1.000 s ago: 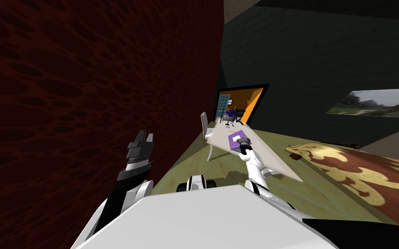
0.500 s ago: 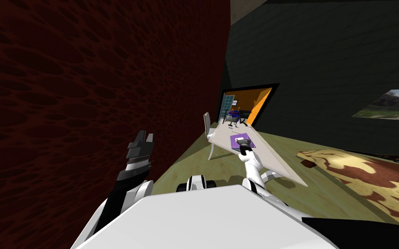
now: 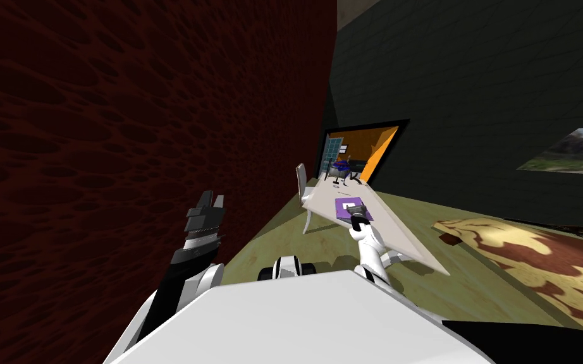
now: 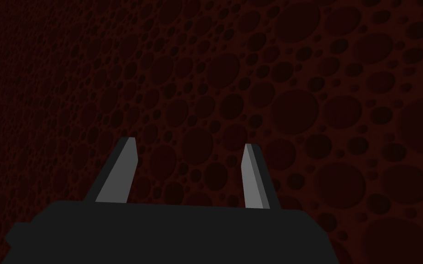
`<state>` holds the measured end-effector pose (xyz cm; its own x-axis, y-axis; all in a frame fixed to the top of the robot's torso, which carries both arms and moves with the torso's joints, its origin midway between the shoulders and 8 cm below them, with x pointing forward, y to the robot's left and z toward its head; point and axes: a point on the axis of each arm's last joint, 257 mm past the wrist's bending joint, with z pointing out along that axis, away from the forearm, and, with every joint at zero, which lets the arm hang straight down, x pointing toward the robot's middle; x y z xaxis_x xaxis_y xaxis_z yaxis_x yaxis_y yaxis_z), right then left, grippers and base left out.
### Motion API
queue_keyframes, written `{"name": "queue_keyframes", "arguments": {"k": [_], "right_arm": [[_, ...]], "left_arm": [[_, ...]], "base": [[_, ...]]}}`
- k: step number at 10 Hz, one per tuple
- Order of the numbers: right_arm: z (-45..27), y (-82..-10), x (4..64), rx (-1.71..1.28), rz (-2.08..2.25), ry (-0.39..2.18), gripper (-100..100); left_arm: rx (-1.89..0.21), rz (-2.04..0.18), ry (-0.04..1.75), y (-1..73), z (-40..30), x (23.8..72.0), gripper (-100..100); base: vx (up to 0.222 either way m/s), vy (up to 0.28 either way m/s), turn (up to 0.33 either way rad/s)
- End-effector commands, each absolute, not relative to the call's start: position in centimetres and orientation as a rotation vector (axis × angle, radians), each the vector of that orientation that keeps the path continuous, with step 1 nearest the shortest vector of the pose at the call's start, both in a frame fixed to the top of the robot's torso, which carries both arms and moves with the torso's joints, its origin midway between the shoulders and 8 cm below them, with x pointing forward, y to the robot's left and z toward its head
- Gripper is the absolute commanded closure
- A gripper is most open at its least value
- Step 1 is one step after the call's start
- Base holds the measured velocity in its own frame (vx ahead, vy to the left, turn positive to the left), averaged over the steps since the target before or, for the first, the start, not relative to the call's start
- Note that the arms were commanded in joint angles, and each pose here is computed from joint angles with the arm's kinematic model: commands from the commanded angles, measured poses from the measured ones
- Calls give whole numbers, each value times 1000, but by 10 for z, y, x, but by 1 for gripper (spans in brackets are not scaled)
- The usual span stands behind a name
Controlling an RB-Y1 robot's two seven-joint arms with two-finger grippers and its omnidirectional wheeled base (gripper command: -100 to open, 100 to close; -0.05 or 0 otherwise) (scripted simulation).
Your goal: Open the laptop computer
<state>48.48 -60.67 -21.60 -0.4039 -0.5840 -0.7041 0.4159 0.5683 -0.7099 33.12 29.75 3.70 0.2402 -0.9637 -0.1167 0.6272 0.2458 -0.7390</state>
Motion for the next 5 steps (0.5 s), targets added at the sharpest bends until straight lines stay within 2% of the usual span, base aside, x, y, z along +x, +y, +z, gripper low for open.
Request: {"name": "queue_keyframes", "arguments": {"k": [1,5], "right_arm": [[-223,-599,476,-204,-1134,1662,-100],[-226,-596,460,-313,-1218,1652,-100]], "left_arm": [[-633,-1193,643,297,37,331,0],[-633,-1193,643,297,37,331,0]], "base": [[10,-62,-3],[5,-63,-2]]}}
